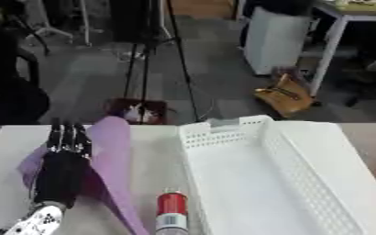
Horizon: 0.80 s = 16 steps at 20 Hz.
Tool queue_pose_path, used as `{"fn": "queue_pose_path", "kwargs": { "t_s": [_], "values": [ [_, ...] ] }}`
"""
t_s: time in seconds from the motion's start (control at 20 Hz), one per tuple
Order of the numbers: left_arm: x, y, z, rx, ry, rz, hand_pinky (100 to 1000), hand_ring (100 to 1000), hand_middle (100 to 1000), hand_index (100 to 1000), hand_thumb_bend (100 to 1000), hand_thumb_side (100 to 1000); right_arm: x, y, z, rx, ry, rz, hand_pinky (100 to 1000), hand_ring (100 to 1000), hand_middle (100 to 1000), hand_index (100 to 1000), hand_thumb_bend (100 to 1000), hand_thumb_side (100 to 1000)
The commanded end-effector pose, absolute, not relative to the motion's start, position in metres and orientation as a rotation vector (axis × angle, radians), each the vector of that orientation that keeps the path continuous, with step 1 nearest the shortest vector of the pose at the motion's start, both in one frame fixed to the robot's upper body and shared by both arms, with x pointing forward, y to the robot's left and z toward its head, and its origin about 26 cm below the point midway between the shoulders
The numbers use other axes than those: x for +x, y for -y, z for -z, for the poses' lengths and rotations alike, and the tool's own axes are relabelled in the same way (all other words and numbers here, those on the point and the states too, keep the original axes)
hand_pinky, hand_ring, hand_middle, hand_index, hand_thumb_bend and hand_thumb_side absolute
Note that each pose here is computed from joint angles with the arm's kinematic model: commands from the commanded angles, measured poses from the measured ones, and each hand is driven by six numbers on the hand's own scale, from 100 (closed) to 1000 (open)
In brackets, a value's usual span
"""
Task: Pick up objects on the table and place them in the box.
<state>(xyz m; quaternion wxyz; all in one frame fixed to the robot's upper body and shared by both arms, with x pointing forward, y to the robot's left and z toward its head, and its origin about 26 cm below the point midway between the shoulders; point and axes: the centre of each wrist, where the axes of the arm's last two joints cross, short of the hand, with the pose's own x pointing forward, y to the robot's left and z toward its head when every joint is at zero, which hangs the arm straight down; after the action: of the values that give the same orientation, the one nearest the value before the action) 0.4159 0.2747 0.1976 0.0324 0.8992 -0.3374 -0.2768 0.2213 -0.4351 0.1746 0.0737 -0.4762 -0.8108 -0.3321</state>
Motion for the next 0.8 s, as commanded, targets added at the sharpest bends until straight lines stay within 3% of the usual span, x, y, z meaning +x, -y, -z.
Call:
{"fn": "queue_pose_path", "kwargs": {
  "t_s": [0.05, 0.8],
  "values": [
    [0.413, -0.28, -0.206, 2.812, 1.055, 0.821, 885, 777, 702, 601, 429, 175, 0.218, 0.436, -0.183, -1.442, 2.477, 1.003, 598, 562, 531, 594, 100, 486],
    [0.392, -0.296, -0.236, 2.982, 1.048, 0.763, 871, 767, 693, 598, 563, 162, 0.219, 0.436, -0.186, -1.443, 2.484, 0.999, 597, 562, 531, 594, 100, 481]
  ]
}}
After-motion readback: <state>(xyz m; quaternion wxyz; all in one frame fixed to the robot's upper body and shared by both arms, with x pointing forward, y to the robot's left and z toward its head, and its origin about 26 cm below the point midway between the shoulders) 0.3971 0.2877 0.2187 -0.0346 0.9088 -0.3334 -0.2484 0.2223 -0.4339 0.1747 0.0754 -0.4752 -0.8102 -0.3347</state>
